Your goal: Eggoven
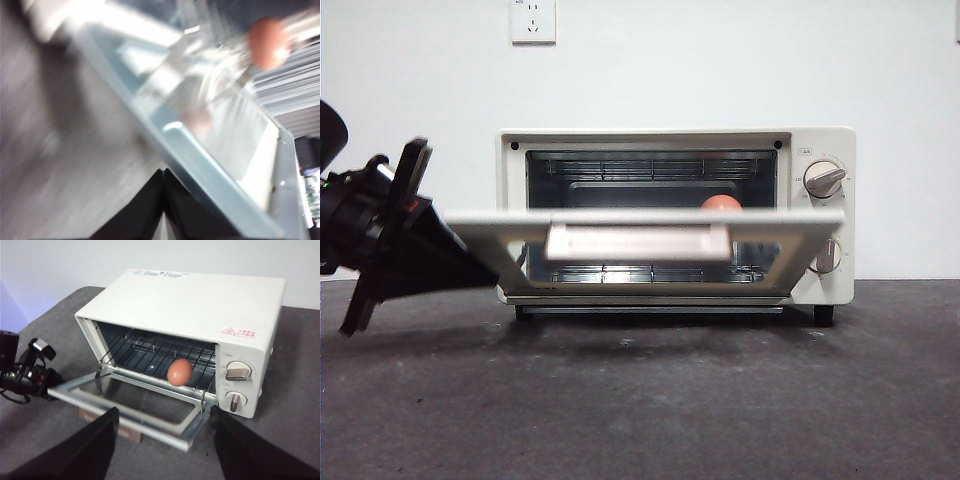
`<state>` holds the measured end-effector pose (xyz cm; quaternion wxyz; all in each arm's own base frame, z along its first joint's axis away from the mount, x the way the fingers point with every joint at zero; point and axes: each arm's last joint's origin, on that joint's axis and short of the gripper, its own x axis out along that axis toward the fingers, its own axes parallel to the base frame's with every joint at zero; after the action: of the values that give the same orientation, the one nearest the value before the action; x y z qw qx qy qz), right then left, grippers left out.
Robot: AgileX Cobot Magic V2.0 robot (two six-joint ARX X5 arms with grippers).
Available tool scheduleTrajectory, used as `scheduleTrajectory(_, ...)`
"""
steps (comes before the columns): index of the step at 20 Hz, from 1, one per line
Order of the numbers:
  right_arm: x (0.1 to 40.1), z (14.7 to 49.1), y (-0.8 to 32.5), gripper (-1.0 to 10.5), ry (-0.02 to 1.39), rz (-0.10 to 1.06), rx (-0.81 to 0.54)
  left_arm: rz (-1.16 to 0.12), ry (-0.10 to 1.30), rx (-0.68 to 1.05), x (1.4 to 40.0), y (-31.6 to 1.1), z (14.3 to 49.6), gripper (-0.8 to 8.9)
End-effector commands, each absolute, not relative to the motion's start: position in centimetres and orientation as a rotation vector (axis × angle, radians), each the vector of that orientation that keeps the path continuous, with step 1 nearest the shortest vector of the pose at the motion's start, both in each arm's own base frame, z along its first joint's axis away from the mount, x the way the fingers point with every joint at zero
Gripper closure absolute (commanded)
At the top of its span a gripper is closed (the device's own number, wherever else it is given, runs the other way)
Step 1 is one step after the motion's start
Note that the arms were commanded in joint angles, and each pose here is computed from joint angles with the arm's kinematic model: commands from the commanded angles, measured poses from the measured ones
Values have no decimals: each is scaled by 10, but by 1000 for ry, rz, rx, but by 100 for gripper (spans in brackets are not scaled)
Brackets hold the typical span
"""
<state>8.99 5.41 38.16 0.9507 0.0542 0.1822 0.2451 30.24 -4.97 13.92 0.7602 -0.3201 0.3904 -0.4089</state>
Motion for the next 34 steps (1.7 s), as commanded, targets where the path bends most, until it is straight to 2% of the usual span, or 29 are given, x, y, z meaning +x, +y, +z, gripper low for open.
scheduleTrajectory(1, 89, 387, 55, 653, 352, 505, 111, -918, 764, -766, 314, -51, 153, 807)
scheduleTrajectory(5, 89, 385, 54, 653, 380, 501, 102, -933, 589, -801, 324, -51, 176, 807)
scheduleTrajectory(7, 88, 382, 54, 653, 403, 498, 97, -931, 545, -817, 326, -51, 183, 807)
scheduleTrajectory(17, 87, 379, 54, 654, 436, 502, 87, -973, 469, -744, 306, -57, 228, 806)
scheduleTrajectory(20, 87, 378, 54, 657, 444, 501, 82, -921, 454, -662, 289, -60, 247, 806)
scheduleTrajectory(26, 95, 363, 58, 708, 456, 502, 75, -731, 451, -404, 237, -66, 277, 806)
scheduleTrajectory(30, 108, 338, 68, 807, 436, 543, 90, -669, 425, -276, 203, -67, 293, 806)
scheduleTrajectory(34, 121, 312, 77, 949, 351, 596, 118, -637, 369, -250, 179, -62, 308, 806)
